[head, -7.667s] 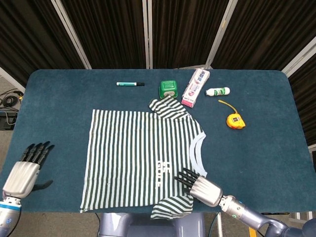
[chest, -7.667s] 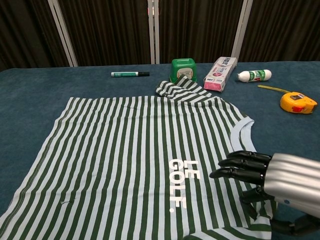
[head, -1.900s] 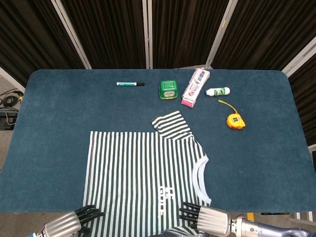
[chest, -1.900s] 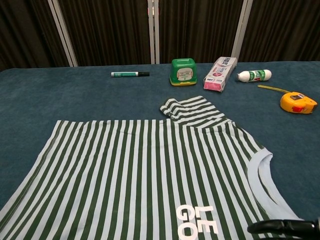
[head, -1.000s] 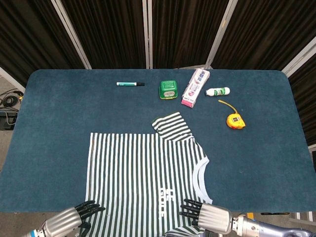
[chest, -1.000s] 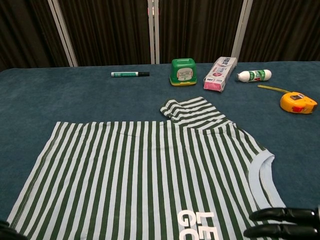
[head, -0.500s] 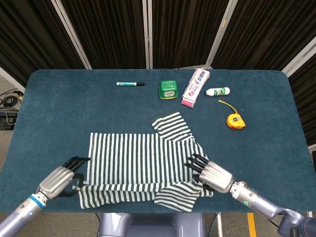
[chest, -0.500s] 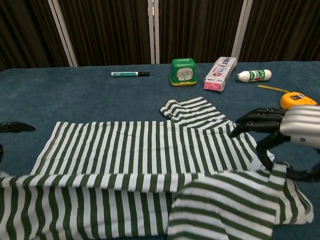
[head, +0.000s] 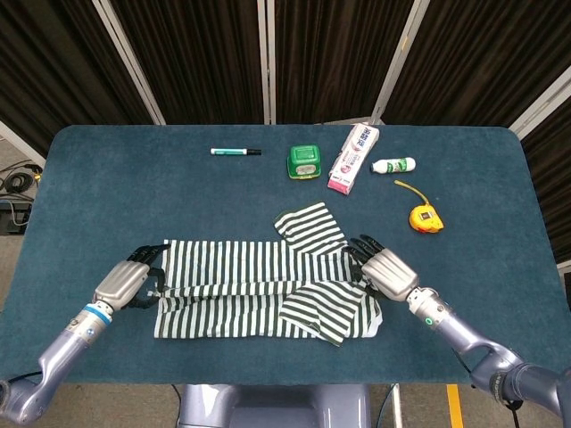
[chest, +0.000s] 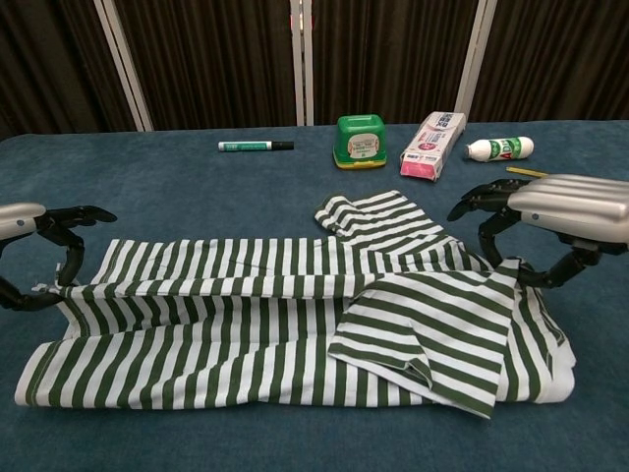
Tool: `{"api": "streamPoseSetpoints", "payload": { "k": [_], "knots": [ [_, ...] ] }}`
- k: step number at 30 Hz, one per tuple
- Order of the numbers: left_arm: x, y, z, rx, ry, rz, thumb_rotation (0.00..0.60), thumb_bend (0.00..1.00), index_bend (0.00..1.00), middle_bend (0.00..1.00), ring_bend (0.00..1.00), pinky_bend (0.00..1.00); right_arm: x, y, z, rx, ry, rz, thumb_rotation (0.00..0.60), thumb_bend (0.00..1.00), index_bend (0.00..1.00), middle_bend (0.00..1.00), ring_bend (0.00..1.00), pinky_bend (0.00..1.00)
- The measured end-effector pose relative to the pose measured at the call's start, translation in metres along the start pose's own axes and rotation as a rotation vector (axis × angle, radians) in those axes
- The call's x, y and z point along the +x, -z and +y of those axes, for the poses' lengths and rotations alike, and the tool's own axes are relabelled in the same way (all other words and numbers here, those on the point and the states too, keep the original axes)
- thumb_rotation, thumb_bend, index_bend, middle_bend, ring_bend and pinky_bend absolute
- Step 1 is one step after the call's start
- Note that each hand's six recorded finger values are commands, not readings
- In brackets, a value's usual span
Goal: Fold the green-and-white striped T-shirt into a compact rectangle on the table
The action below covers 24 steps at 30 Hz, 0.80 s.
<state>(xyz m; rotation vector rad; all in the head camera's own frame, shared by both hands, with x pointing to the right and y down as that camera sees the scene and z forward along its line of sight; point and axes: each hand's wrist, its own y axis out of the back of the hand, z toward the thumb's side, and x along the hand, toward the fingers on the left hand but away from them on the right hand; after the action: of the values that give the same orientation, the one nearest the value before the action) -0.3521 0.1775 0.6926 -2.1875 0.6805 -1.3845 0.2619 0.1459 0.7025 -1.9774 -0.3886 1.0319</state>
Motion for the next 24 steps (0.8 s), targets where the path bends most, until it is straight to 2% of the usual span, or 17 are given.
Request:
{"api": "streamPoseSetpoints", "payload": {
  "k": [11,19,24],
  "knots": [
    [0.024,-0.001,0.01,-0.002,-0.006,0.018,0.6,0.47,0.83,0.0,0.0,0.0,-0.027,0.01,0.001,0.004,0.003,-0.042,0.6,0.43,0.77,0.13,0.0,0.0],
    [0.044,0.003,0.018,-0.012,0.029,0.073,0.6,0.47,0.83,0.0,0.0,0.0,-0.037,0.018,0.006,0.003,0.012,-0.091,0.6,0.43,0.77,0.13,0.0,0.0],
    [0.055,0.01,0.026,-0.008,0.027,0.111,0.6,0.47,0.83,0.0,0.0,0.0,-0.041,0.02,0.007,0.001,0.016,-0.106,0.6,0.42,0.77,0.13,0.0,0.0]
  ]
}}
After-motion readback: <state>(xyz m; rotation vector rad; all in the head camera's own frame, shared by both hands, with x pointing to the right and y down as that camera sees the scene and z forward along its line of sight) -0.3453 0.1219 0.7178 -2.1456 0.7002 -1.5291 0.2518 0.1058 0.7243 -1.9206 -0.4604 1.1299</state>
